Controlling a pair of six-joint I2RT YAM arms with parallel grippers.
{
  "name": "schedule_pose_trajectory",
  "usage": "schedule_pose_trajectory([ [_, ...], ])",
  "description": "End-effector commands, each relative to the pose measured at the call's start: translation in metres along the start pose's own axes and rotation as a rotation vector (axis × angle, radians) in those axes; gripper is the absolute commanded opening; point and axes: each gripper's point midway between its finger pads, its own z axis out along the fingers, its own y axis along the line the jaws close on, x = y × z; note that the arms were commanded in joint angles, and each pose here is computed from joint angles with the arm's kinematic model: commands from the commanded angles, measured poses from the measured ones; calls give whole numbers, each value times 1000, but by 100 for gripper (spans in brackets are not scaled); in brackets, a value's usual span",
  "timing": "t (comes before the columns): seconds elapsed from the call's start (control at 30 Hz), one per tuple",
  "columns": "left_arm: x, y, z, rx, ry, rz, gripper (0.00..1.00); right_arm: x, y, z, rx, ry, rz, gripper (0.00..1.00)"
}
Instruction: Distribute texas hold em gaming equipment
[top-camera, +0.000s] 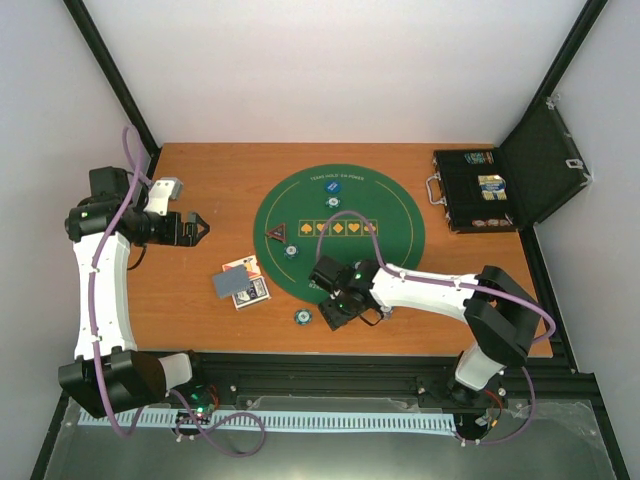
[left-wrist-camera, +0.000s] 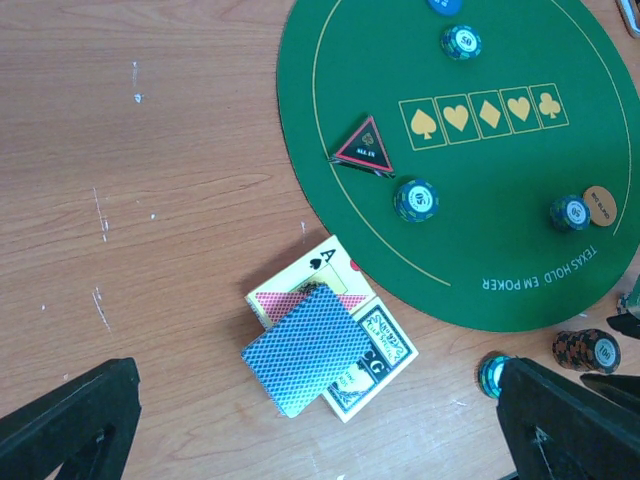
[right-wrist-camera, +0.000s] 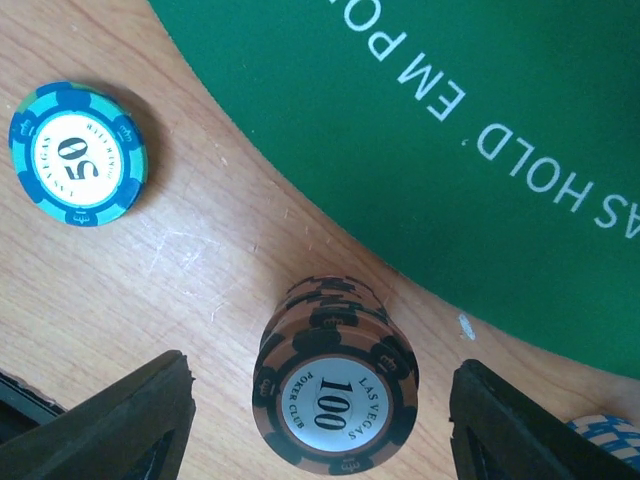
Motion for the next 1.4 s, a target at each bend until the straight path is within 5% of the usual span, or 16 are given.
schedule_pose_trajectory([
  [0.0, -9, -4, -11, 2, -30, 15, 100, 1, 3, 6, 2, 1, 4, 69],
  [0.3, -9, -3, -11, -4, -27, 21, 100, 7, 0, 12, 14, 16, 1, 59],
  [0.63, -7, -2, -10, -9, -24, 23, 100, 1, -2, 7, 30, 0, -1, 34],
  [1.03, -7, -4, -13, -10, -29, 29, 100, -1, -5, 0, 45, -13, -10, 16],
  [1.37, -9, -5, -16, -12, -38, 28, 100, -34, 3, -40, 35, -91, -19, 3],
])
